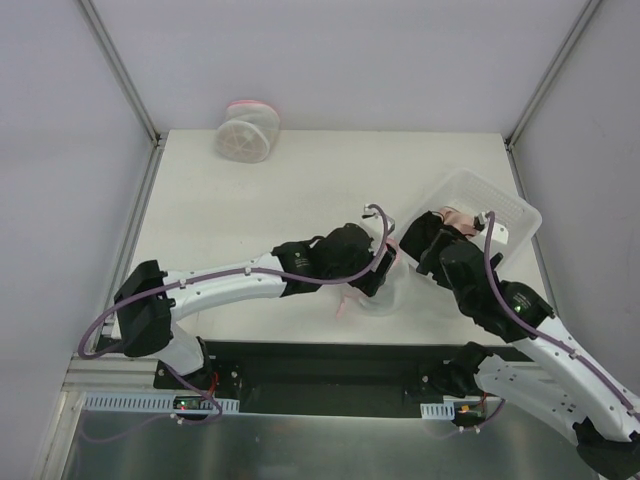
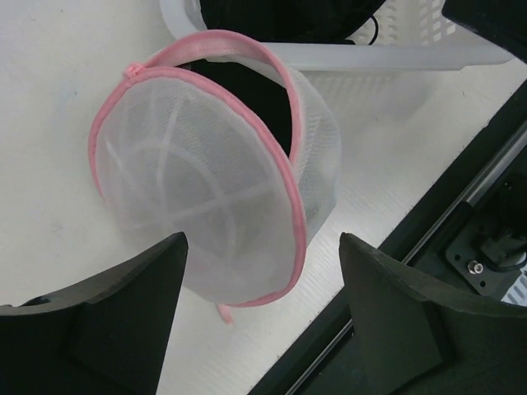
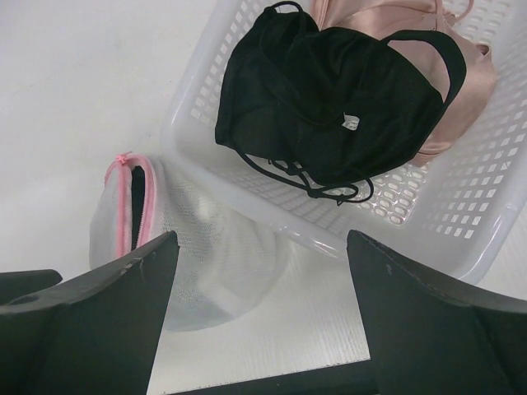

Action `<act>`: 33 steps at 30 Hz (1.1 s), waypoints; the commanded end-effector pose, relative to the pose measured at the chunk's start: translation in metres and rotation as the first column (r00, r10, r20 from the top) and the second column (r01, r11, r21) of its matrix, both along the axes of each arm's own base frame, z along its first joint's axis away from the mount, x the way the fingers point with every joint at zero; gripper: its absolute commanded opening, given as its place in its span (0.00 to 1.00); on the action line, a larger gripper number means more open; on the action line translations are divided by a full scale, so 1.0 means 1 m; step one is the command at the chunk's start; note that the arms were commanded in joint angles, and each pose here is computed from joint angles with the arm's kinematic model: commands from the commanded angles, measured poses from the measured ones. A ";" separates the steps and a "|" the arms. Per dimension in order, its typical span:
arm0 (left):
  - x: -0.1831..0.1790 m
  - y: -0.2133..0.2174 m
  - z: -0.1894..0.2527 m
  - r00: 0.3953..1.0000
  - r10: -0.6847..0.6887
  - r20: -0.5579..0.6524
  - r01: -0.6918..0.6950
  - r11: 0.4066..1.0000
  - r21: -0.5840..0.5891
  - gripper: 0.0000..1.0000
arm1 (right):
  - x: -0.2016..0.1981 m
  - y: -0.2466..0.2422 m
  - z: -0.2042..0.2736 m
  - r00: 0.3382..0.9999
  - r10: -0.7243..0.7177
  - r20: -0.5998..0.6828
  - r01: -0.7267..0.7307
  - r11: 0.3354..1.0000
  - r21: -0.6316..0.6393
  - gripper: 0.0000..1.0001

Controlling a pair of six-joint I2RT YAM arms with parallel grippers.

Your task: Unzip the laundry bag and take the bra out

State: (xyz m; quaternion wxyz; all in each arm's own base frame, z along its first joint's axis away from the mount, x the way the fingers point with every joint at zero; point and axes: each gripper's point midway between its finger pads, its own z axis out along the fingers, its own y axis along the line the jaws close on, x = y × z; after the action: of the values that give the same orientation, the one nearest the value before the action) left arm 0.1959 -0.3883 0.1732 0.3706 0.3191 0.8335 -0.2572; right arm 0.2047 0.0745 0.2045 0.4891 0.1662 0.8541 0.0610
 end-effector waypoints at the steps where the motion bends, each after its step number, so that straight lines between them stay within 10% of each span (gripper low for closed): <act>1: 0.021 -0.007 0.009 0.990 0.105 0.097 -0.107 0.994 0.017 0.72 | 0.002 -0.001 0.003 1.000 -0.018 -0.003 0.018 1.000 -0.002 0.87; 8: 0.020 -0.017 -0.007 0.995 0.067 0.078 -0.071 0.996 0.049 0.69 | 0.004 0.005 0.003 1.000 -0.006 -0.001 0.006 1.000 0.013 0.87; 13: 0.029 -0.003 -0.007 0.985 0.117 0.128 -0.128 0.989 0.076 0.32 | 0.005 0.006 0.002 1.000 0.001 -0.003 0.000 1.000 0.015 0.87; 19: 0.032 0.018 0.003 0.980 0.143 0.137 -0.151 0.987 0.047 0.25 | 0.011 0.024 -0.003 0.998 0.052 -0.022 -0.051 0.998 0.031 0.87; 23: 0.036 0.034 0.024 0.973 0.169 0.155 -0.171 0.985 0.002 0.00 | 0.021 0.050 0.006 0.993 0.120 -0.021 -0.119 0.990 0.072 0.86; 33: 0.054 0.112 0.074 0.952 0.294 0.085 -0.273 0.942 -0.194 0.00 | 0.034 0.155 0.044 0.904 0.426 0.030 -0.424 0.890 0.168 0.83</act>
State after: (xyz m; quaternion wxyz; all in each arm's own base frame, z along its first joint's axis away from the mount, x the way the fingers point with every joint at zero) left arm 0.2567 -0.2882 0.2263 0.4724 0.1945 0.8334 -0.2107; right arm 0.2305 0.1761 0.2084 0.4332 0.0649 0.8865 0.1493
